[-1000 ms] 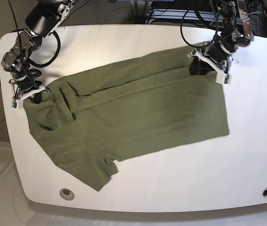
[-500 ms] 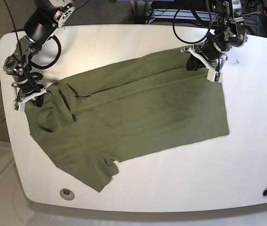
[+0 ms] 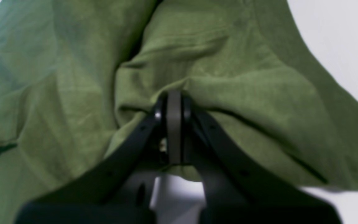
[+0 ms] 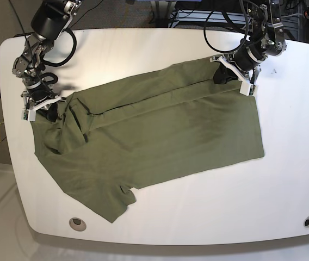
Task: Fold the T-shirt properly
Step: 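Pull both held corners apart to straighten the folded shirt edge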
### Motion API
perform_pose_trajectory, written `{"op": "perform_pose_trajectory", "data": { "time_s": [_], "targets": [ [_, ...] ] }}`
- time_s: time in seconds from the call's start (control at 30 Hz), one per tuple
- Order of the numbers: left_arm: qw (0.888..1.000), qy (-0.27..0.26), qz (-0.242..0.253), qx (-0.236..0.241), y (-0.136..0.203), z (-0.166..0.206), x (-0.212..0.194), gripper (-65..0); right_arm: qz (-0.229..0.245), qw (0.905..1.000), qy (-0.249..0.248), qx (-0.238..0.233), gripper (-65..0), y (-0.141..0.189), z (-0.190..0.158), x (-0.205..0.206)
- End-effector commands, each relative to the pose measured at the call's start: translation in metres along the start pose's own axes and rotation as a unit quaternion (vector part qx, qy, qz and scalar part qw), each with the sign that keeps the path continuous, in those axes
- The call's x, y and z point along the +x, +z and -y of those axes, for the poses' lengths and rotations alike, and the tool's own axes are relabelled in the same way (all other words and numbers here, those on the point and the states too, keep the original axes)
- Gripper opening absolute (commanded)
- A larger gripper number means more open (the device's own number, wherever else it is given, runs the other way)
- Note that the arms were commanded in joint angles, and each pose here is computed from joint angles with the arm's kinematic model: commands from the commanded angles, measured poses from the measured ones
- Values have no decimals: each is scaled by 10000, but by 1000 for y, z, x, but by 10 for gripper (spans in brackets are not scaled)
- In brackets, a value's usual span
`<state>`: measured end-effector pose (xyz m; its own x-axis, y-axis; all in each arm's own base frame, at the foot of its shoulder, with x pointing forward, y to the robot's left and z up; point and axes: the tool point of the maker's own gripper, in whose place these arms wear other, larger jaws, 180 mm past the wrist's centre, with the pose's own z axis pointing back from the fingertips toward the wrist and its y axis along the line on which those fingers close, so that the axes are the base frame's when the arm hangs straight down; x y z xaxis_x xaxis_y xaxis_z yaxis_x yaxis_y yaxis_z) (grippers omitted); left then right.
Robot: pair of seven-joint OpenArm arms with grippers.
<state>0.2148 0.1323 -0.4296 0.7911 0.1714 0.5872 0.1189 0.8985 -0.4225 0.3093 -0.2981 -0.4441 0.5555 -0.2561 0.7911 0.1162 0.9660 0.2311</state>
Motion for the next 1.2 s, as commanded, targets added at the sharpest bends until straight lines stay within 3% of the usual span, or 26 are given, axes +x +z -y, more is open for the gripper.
{"op": "perform_pose_trajectory", "data": {
  "time_s": [0.0,0.63,1.17],
  "targets": [
    [9978,-223,-471,410,8,-25,-15,-650,-1197,9921,333,-157,-650,17,3,-63],
    [9876,-869,-837,1003,39,-87,-2,-650,-1181,9890,838,-300,-650,69,-4,-79],
    [9808,-925,-963,1419,59,-116,-4,-650,-1688,9807,923,-349,-650,110,-8,-120]
  ]
}}
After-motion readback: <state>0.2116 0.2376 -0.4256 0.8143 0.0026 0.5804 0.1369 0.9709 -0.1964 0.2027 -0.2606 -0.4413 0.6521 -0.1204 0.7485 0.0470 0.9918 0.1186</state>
